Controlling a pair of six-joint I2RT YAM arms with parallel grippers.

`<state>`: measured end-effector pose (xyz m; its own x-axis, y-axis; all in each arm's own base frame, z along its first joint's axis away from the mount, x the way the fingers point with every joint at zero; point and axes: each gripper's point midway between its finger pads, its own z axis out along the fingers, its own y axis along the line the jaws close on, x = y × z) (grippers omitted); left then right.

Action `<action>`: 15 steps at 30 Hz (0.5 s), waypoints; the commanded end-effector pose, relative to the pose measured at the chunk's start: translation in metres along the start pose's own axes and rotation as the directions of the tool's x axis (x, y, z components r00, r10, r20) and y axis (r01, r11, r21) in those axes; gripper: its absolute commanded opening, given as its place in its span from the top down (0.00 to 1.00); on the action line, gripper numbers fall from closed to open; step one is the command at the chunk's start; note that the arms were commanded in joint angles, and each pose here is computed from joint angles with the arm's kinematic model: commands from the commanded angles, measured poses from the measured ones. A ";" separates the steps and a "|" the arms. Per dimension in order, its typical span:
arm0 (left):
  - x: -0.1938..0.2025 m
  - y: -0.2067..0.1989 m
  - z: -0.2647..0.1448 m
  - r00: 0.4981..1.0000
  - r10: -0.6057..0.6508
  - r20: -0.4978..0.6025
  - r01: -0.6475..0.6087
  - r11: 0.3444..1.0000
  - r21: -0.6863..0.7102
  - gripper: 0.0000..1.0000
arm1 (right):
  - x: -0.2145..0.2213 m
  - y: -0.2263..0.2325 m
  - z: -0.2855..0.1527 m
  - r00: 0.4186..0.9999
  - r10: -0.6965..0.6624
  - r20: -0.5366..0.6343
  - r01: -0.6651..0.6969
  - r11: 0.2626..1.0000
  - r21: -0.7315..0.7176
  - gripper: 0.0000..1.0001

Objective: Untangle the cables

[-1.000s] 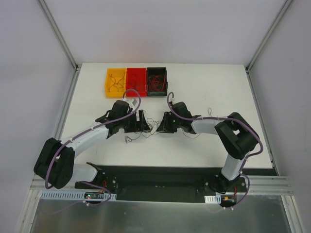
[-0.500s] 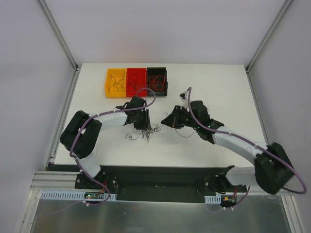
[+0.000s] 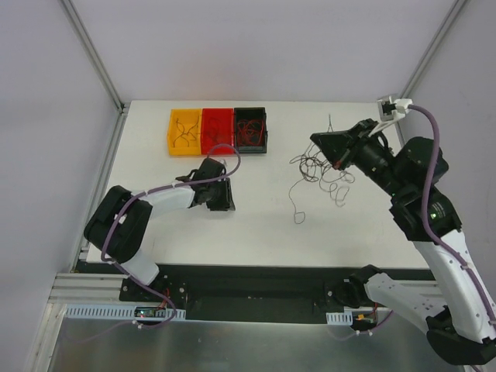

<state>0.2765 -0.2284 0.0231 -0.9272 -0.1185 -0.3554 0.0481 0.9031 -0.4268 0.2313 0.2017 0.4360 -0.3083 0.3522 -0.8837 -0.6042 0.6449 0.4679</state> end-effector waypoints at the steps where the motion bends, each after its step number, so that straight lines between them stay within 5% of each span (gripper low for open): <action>1: -0.001 -0.005 -0.031 0.997 0.047 0.068 -0.049 0.998 0.037 0.67 | 0.013 -0.008 -0.004 0.997 -0.038 -0.074 0.040 0.999 0.028 1.00; 9: -0.019 -0.064 -0.122 0.946 0.155 0.285 -0.241 0.923 0.298 0.34 | 0.102 -0.058 0.022 0.974 0.073 -0.214 -0.052 0.993 0.105 1.00; 15: -0.006 -0.077 -0.133 0.958 0.138 0.251 -0.231 0.891 0.390 0.40 | 0.165 -0.112 0.020 0.951 0.083 -0.297 -0.007 0.968 0.251 1.00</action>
<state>0.2426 -0.2322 0.1772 -0.7422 -0.1339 -0.6566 0.3830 0.7193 -0.5796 0.2522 0.2118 0.2390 -0.6276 0.1640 -0.7611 -0.4123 0.7592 0.5036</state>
